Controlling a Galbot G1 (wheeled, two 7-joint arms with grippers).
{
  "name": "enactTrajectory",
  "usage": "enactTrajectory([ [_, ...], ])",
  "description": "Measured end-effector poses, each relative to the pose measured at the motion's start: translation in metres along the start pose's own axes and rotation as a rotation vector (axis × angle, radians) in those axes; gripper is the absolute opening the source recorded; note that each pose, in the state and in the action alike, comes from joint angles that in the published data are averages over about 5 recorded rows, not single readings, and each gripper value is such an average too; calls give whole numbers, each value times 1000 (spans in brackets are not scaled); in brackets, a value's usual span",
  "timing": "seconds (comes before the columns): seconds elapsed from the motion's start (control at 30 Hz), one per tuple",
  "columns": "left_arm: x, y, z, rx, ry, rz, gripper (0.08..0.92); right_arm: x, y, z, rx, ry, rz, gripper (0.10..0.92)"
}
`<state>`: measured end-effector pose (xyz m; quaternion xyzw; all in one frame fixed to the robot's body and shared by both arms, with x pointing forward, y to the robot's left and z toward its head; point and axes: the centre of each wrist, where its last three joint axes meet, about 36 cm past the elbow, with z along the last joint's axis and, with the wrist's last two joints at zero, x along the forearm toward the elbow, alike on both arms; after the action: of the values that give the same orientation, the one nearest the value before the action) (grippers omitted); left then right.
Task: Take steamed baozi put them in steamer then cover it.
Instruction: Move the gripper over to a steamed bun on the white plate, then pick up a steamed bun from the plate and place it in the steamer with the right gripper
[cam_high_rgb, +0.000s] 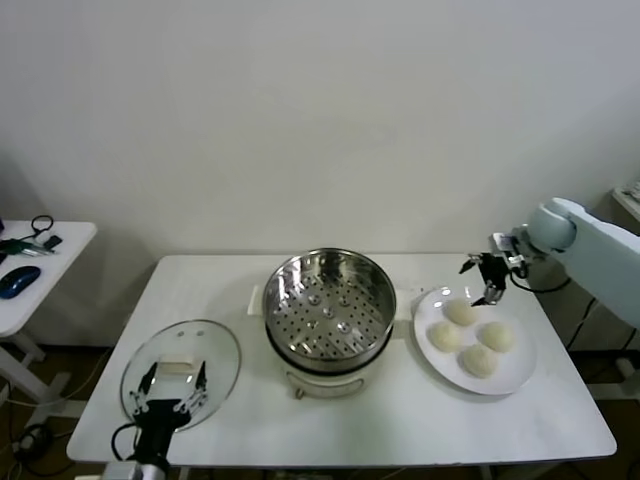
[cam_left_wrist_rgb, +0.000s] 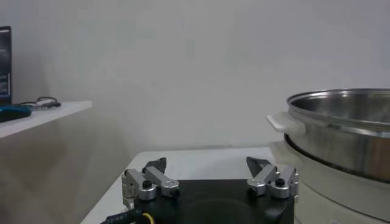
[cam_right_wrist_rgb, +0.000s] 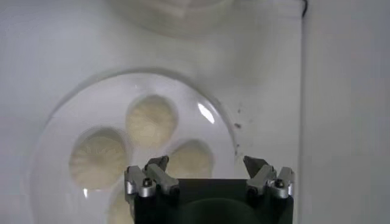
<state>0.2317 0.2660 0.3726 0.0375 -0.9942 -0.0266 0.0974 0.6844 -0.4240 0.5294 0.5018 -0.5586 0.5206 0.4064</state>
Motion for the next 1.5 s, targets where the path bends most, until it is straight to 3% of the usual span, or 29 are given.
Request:
enactTrajectory([
  [0.77,0,-3,7,-16,10,7,823,-72,-4,4,-125,58,8,814],
  [1.23,0,-4,6,-16,6,7,823,-74,-4,5,-131,52,16,714],
  [1.5,1,-7,6,-17,4,8,823,-38,-20,-5,-60,18,42,704],
])
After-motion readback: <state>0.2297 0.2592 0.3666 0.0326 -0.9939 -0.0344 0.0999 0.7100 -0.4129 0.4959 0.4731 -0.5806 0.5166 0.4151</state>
